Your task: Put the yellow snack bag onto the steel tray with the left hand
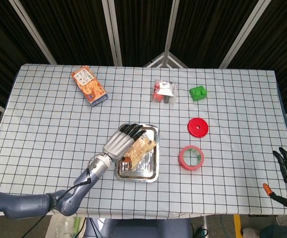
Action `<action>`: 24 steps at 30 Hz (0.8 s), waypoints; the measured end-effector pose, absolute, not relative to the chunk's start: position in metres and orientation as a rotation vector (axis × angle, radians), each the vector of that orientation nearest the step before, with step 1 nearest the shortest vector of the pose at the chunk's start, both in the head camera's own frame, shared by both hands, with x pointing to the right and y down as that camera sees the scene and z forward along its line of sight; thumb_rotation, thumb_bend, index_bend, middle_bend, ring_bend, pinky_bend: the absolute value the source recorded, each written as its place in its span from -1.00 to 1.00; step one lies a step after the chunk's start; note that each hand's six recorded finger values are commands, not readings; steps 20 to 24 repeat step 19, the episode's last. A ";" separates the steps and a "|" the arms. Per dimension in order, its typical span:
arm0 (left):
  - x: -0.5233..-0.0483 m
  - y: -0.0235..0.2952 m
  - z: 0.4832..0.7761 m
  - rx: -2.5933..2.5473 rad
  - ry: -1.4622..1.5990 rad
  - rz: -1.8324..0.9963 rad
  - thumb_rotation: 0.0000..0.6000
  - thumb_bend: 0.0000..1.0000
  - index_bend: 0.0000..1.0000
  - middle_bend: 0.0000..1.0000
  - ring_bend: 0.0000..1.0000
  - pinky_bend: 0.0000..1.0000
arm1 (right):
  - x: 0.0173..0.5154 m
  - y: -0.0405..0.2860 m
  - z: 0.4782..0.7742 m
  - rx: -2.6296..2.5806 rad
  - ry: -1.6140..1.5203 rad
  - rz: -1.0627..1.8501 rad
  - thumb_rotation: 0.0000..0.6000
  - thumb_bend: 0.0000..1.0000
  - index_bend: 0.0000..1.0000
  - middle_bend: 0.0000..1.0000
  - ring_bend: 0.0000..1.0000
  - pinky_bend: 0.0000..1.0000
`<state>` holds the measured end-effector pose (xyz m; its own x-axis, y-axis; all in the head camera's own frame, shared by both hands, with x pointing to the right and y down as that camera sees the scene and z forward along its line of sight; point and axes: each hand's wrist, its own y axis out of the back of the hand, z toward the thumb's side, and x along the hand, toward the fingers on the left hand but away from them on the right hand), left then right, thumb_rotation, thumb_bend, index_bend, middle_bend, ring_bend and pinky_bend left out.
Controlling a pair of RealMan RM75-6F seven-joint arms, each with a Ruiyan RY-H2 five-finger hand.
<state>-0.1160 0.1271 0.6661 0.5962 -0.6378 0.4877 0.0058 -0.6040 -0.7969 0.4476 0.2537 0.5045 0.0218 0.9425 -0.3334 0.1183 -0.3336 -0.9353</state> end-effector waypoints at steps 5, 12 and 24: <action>-0.145 0.135 0.633 -2.022 0.524 -1.005 0.80 -0.98 -1.00 -1.00 -1.00 -0.90 | 0.446 0.255 0.504 -1.538 -1.114 1.394 1.00 -0.41 -1.00 -1.00 -1.00 -1.00; -0.259 0.156 0.598 -1.792 0.681 -1.211 0.77 -0.99 -1.00 -1.00 -1.00 -0.95 | 0.450 0.256 0.510 -1.508 -1.096 1.453 1.00 -0.40 -1.00 -1.00 -1.00 -1.00; -0.391 0.213 0.580 -1.465 0.883 -1.412 0.82 -0.99 -1.00 -1.00 -1.00 -0.96 | 0.447 0.254 0.522 -1.498 -1.050 1.510 1.00 -0.41 -1.00 -1.00 -1.00 -1.00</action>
